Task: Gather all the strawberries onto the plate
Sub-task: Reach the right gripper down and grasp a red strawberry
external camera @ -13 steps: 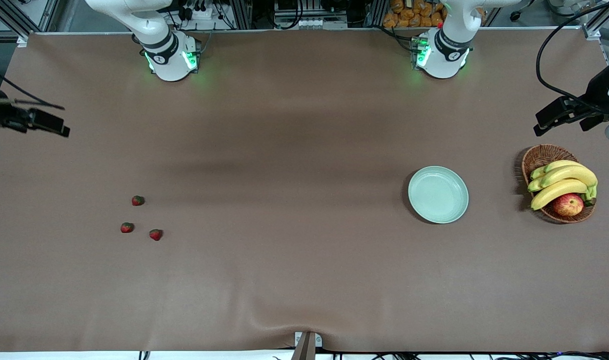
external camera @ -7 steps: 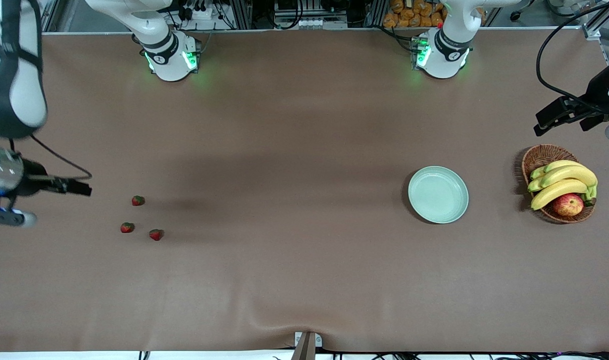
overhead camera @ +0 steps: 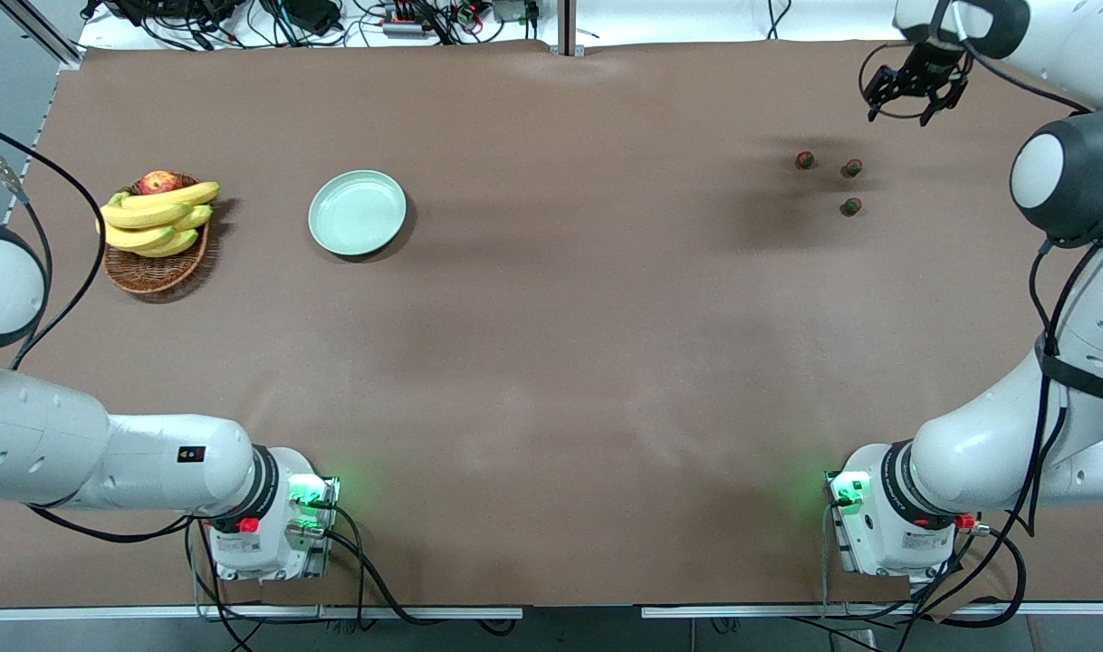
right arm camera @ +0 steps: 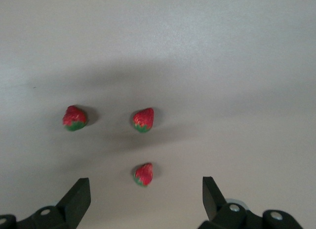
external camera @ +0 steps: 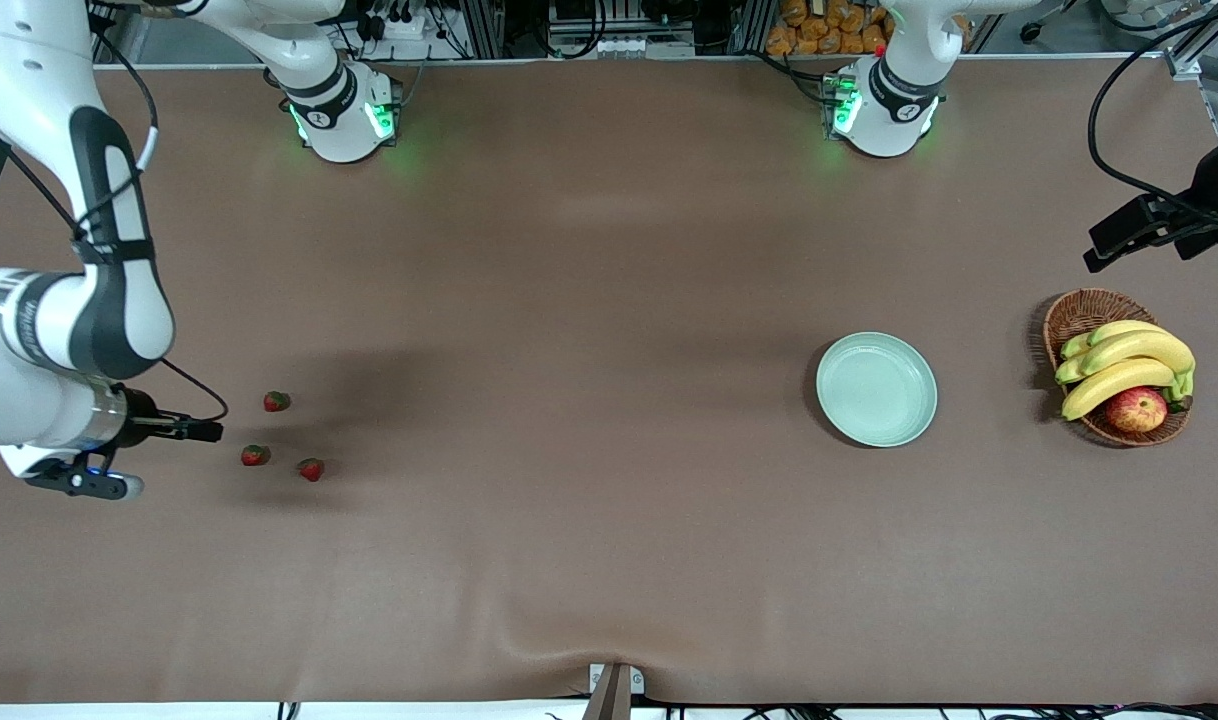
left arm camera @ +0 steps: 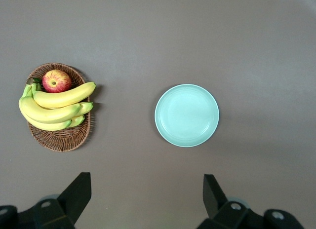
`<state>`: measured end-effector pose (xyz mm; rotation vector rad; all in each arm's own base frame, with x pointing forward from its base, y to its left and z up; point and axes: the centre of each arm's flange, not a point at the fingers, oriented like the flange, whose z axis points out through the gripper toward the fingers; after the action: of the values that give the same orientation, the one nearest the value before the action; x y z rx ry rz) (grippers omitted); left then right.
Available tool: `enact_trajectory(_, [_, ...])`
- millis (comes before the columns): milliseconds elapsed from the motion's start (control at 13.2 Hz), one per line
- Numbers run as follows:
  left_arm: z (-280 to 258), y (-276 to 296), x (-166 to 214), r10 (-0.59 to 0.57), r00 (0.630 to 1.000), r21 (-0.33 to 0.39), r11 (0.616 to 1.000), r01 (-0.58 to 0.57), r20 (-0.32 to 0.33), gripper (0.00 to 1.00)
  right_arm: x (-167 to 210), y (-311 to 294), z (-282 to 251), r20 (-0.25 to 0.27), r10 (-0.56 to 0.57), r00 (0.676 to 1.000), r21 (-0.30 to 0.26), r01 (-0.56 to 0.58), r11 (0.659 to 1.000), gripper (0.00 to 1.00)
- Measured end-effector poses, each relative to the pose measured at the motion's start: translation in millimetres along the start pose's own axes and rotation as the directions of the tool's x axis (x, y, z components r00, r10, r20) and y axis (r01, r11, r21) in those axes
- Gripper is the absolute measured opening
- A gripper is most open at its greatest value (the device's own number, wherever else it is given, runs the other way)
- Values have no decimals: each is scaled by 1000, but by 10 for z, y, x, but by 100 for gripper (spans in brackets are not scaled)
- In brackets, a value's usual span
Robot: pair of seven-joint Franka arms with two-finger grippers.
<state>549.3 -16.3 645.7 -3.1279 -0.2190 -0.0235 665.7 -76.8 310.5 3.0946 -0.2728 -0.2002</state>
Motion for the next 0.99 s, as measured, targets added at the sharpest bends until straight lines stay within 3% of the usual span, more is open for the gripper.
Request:
enact_trajectory(228, [2,-16,1,-3,1000,0,1000,3,1,100,132,-76,444,-29,-10,1000,-10,10,1000,100])
enact_trajectory(684, [9,-157,9,-28,1000,3,1000,28,13,100,167,-98,969,11,-12,1000,-21,12,1000,98])
enact_trajectory(760, [8,-181,11,-33,999,3,999,33,13,100,166,-98,992,14,-12,1000,-21,12,1000,90])
enact_trajectory(988, [9,-177,9,-32,999,3,999,32,14,100,184,-118,1084,6,-15,1000,-22,15,1000,83])
